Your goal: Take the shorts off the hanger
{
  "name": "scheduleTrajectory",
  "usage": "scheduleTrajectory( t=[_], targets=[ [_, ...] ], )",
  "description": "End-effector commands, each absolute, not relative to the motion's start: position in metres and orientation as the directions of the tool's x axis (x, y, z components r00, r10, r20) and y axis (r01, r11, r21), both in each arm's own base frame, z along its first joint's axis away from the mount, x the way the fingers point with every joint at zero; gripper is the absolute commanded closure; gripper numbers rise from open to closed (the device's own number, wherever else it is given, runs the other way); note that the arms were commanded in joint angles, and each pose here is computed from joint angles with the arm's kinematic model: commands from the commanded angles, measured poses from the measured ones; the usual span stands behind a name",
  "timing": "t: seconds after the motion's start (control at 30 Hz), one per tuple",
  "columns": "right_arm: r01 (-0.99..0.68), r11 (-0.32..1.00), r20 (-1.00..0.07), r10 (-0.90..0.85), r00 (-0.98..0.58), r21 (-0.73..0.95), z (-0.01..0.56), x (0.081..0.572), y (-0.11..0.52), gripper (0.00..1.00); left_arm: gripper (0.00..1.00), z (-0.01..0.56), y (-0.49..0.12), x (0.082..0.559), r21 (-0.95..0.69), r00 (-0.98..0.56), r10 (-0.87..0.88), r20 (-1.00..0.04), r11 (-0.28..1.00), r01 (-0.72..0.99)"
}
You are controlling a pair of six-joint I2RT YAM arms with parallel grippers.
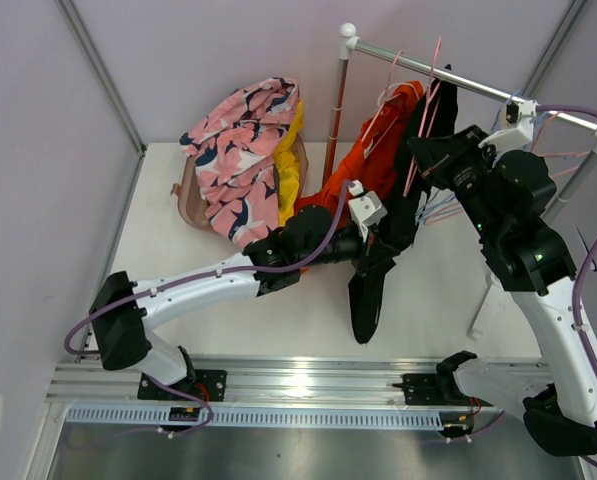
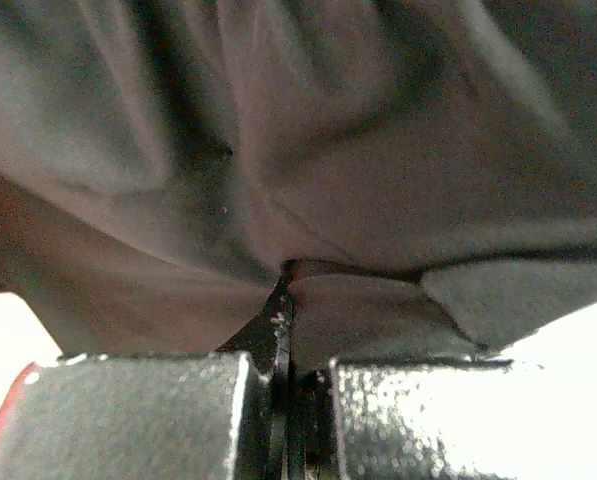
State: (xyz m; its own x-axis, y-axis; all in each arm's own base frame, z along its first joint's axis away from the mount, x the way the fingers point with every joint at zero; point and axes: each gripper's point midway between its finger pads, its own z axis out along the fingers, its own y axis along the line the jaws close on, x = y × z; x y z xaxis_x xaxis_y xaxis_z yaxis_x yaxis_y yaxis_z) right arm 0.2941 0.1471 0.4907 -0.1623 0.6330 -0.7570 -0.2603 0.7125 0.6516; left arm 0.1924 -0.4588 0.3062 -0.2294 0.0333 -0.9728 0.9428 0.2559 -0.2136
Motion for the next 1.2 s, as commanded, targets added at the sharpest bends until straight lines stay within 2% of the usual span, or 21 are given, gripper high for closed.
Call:
scheduleTrajectory(
  t=[0.0,0.1,0.13,0.37,0.47,0.63,0.8,0.93,1.1,1.13,1.17],
  targets=[
    [-0.308,0.689,-0.734,0.678,-0.045,0.656,0.530,0.283,0.133,1.00,1.00,0.349,-0.442,0.184,-0.198,-0.186,-0.068,-0.980,0.288,0.937],
    [-0.294,0.699,-0.737,0.676,-0.029,0.652,0.534,0.285,0.129,1.00,1.00,0.324,-0.431,0.160,-0.202,-0.203,-0.028,-0.979,0.298,0.933],
    [-0.287,0.703,-0.739,0.673,-0.028,0.651,0.533,0.288,0.128,1.00,1.00,0.334,-0.422,0.153,-0.199,-0.192,-0.054,-0.980,0.310,0.930],
    [-0.248,0.720,-0.742,0.670,0.005,0.649,0.536,0.295,0.110,1.00,1.00,0.291,-0.404,0.061,-0.200,-0.215,0.027,-0.976,0.275,0.940],
    [-0.243,0.717,-0.738,0.675,0.005,0.653,0.536,0.295,0.107,1.00,1.00,0.276,-0.404,0.051,-0.213,-0.237,0.053,-0.970,0.285,0.935],
    [-0.249,0.688,-0.713,0.701,-0.019,0.682,0.533,0.291,0.109,1.00,1.00,0.275,-0.416,0.062,-0.192,-0.219,0.046,-0.975,0.329,0.925],
    [-0.264,0.645,-0.683,0.726,-0.080,0.717,0.530,0.270,0.112,1.00,1.00,0.284,-0.433,0.117,-0.160,-0.209,0.058,-0.976,0.457,0.875],
    [-0.273,0.617,-0.663,0.738,-0.126,0.738,0.527,0.248,0.112,1.00,1.00,0.308,-0.428,0.172,-0.169,-0.207,0.006,-0.978,0.555,0.815],
    [-0.318,0.631,-0.701,0.684,-0.203,0.708,0.521,0.235,0.125,1.00,1.00,0.310,-0.410,0.185,-0.158,-0.197,0.000,-0.980,0.599,0.785],
    [-0.330,0.642,-0.722,0.629,-0.289,0.692,0.506,0.232,0.137,0.95,1.00,0.317,-0.400,0.184,-0.166,-0.196,-0.017,-0.981,0.605,0.779],
    [-0.334,0.677,-0.754,0.565,-0.334,0.656,0.492,0.236,0.144,0.88,1.00,0.298,-0.391,0.181,-0.167,-0.224,0.015,-0.975,0.619,0.768]
  ],
)
